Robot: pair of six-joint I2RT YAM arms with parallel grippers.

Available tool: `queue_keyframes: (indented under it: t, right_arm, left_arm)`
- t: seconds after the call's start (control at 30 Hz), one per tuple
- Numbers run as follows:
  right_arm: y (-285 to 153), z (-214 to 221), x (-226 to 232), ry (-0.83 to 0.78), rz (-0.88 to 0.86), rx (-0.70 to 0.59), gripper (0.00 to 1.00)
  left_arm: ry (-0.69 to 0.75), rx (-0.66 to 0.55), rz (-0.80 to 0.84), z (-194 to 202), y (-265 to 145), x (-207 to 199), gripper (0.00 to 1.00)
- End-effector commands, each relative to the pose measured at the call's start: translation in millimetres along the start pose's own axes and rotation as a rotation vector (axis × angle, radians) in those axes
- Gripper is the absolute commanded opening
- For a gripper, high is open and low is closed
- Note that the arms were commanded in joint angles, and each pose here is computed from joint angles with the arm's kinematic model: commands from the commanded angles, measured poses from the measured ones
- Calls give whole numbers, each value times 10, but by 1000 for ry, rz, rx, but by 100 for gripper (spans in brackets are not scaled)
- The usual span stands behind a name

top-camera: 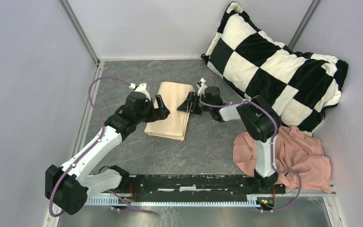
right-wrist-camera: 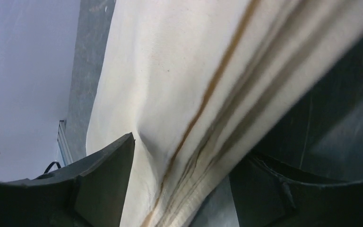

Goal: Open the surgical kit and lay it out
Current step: Adjust the surgical kit at the center of the board.

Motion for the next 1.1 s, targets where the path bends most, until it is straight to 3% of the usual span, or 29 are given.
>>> queue_keyframes:
  t: [0.0,0.13,0.3,0.53,0.73,0.87,1.07]
  right_arm:
    - [303,-320,124,-61,-69,-23,74]
    - [528,-447,260,-45,-128,-28,73]
    - [464,-482,307,-74,-113,-7,80]
    - [-356,-275,60,-252,87,62,93]
    - [-1010,162,-140,-173,46,98,92]
    - [-1314,262,-306,-240,117,59,92]
    - [-1580,476,-558,-291,241,28,89]
  left_arm:
    - [-39,-78,23,-197,-124,-85,96]
    - [-41,-97,20,-147,-233,-44,96]
    - [-33,-72,13,-62,-259,-9,97]
    - [-11,-42,39,-70,-150,-58,97]
    - [24,109,198,88,200,-369,93]
    - [234,174,33,229,441,-687,98]
    - [604,176,-309,373,644,-986,99]
Point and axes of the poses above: each gripper's point midway between its finger pads, its own y axis out along the fingers, its own x axis along the line the jaws close on, z = x × y, the point moved 5 cm from there along -y, back along the fingers, and after that the axes turned 8 degrees about y, right-handed, at the moved point
